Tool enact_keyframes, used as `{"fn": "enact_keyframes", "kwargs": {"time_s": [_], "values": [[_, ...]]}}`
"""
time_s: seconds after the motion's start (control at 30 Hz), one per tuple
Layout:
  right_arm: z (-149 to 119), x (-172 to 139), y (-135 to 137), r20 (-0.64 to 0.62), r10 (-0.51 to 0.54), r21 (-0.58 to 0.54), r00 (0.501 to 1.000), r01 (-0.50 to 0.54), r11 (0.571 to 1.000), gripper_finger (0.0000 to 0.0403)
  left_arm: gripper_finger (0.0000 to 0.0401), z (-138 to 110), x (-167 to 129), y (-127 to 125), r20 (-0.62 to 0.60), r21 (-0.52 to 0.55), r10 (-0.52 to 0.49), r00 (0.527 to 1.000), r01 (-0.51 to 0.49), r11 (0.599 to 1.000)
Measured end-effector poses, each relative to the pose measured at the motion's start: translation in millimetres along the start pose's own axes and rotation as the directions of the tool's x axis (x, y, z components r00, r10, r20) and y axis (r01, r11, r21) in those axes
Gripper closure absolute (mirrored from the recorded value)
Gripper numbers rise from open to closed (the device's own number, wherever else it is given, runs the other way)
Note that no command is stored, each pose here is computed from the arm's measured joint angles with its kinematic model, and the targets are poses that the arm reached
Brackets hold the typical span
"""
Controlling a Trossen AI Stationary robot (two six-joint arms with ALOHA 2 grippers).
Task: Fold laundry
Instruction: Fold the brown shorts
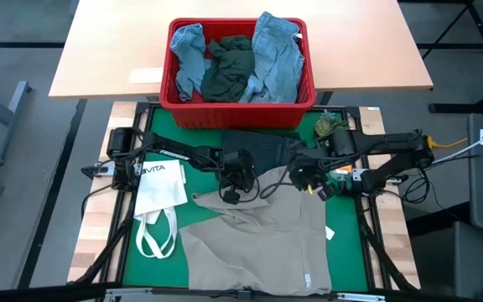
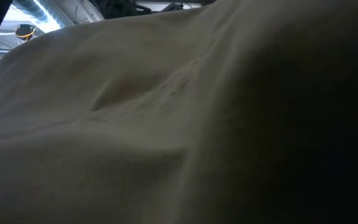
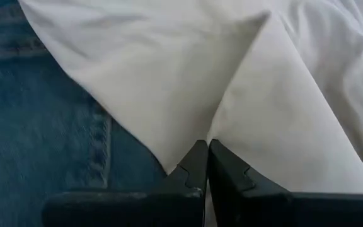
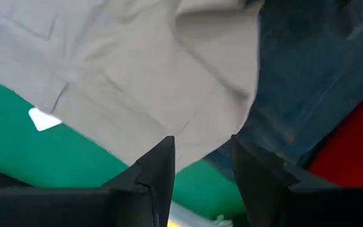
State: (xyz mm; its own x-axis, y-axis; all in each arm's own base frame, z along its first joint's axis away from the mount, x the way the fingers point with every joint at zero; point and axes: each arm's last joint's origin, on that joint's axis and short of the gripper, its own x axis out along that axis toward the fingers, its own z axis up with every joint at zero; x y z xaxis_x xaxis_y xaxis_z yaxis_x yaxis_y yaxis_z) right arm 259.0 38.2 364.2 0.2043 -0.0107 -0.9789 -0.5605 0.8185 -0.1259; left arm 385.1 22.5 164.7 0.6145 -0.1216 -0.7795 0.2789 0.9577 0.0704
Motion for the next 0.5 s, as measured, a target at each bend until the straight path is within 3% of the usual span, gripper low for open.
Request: {"fn": "enact_keyframes", "kwargs": {"time_s": [0.27, 0.4, 0.5], "values": [[-60, 47, -3, -0.002, 0.069, 0.199, 0.998, -0.067, 0.978, 0.0249, 0.0399, 4, -16, -5, -0.015, 0.002, -0.008, 1.0, 0.008, 1.0], [-91, 76, -9, -0.028, 0.077, 0.348, 0.997, -0.062, 0.935, 0.0249, 0.04, 5, -19, -5, -0.014, 0.002, -0.009, 1.0, 0.009, 1.0], [-107, 100, -10, -0.039, 0.147, 0.438, 0.988, -0.115, 0.891, 0.0249, 0.04, 3, -19, -5, -0.025, -0.003, -0.012, 1.0, 0.012, 1.0]]}}
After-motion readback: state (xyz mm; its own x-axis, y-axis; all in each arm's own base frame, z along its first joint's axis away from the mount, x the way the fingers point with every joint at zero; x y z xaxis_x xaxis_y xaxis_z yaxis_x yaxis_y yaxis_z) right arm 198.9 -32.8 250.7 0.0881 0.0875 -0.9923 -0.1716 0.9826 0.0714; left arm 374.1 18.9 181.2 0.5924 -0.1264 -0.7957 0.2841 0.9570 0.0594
